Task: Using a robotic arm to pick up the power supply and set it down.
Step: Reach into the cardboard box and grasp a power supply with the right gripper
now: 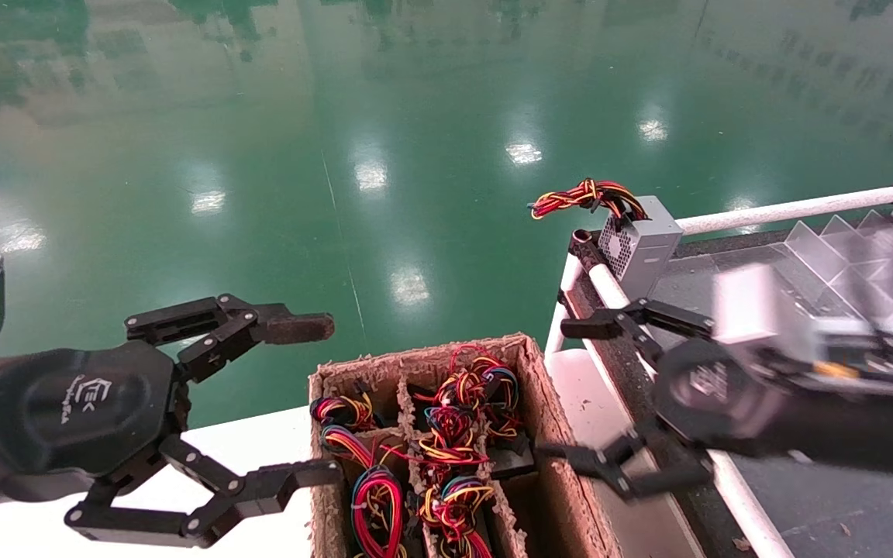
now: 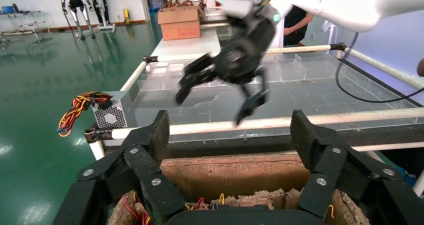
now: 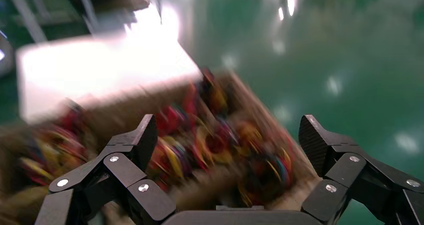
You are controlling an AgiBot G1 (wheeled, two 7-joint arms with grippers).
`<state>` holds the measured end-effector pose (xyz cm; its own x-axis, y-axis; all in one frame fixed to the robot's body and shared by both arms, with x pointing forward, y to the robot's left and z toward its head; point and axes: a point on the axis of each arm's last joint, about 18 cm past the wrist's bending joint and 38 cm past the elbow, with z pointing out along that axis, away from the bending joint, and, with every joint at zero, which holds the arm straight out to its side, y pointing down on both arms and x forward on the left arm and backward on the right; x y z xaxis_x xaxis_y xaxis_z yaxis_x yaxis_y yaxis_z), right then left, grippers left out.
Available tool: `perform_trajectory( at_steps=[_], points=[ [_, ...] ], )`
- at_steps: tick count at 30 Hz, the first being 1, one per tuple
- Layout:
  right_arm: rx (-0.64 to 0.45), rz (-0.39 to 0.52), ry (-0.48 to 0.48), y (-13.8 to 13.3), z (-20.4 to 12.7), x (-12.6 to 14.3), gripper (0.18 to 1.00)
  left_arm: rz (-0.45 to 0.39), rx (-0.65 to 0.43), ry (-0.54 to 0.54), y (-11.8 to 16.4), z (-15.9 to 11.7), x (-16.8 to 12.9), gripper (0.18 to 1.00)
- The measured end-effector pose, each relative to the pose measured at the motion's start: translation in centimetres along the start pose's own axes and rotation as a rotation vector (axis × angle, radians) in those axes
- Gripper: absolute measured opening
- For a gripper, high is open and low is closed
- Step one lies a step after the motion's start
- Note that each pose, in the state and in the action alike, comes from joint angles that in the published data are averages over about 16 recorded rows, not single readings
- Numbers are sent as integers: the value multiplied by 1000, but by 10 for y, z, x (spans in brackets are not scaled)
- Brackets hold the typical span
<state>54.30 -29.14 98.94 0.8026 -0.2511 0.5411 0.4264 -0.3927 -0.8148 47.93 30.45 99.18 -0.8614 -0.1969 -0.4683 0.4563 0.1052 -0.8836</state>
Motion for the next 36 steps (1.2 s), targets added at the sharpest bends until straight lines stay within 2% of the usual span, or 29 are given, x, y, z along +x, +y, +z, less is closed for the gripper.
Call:
perform_trajectory(
  at_steps=[7,14,24,36],
  points=[
    [-190,-110,20,3,30,34,1001,0,0,0,0,0,0,912],
    [-304,-228,28,7,52,54,1001,0,0,0,0,0,0,972],
    [-355,-342,55,17,75,62,1001,0,0,0,0,0,0,1000],
    [-381,-438,69,23,93,55,1001,0,0,0,0,0,0,1001]
  ],
)
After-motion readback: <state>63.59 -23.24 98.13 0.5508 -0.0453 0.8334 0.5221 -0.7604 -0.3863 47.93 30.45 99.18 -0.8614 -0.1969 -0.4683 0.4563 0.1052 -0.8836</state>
